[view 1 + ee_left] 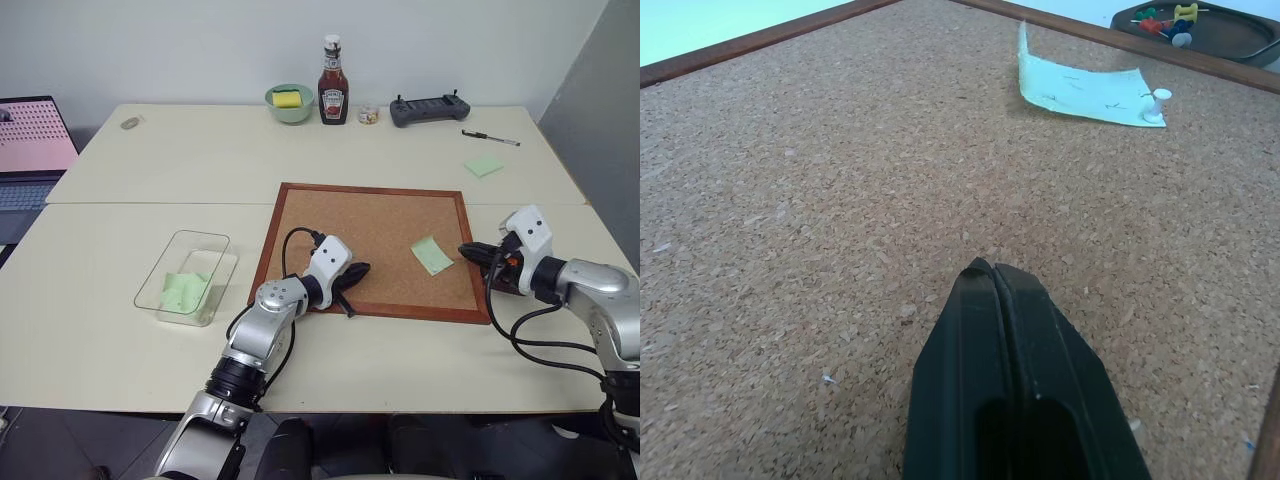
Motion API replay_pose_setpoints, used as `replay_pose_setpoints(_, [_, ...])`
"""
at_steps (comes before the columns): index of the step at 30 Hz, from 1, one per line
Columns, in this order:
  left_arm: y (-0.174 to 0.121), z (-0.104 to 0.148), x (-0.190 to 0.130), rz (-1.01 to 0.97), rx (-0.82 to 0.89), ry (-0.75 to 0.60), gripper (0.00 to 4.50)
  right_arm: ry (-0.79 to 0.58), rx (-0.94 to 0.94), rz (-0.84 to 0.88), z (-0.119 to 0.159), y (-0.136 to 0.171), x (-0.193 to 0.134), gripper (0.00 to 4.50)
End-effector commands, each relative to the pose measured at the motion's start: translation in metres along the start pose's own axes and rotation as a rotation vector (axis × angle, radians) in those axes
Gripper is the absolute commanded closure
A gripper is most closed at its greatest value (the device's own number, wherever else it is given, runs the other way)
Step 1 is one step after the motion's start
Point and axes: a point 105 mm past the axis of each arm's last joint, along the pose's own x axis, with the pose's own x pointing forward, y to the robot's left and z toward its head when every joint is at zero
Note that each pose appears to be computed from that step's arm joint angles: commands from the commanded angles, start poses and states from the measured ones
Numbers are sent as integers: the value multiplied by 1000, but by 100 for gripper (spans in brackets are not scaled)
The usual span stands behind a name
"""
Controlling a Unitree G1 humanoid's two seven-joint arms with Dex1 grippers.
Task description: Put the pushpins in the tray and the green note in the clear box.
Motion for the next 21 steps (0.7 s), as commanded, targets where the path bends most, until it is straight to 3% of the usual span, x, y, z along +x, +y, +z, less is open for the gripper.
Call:
replay_pose_setpoints(1, [-10,-22,3,-28,-26,76,450,-15,-52,-68,12,-15,-17,441])
replay_pose_setpoints(10, [-10,-23,4,-33,-21,77,450,197,-246,-115,-17,-38,-48,441])
replay_pose_setpoints(17, [-10,-21,6,-37,-16,72,450,265,-288,-120,-29,-42,-47,441])
replay_pose_setpoints(21, [-10,-22,6,-36,-16,72,450,293,-309,-117,-35,-43,-42,374])
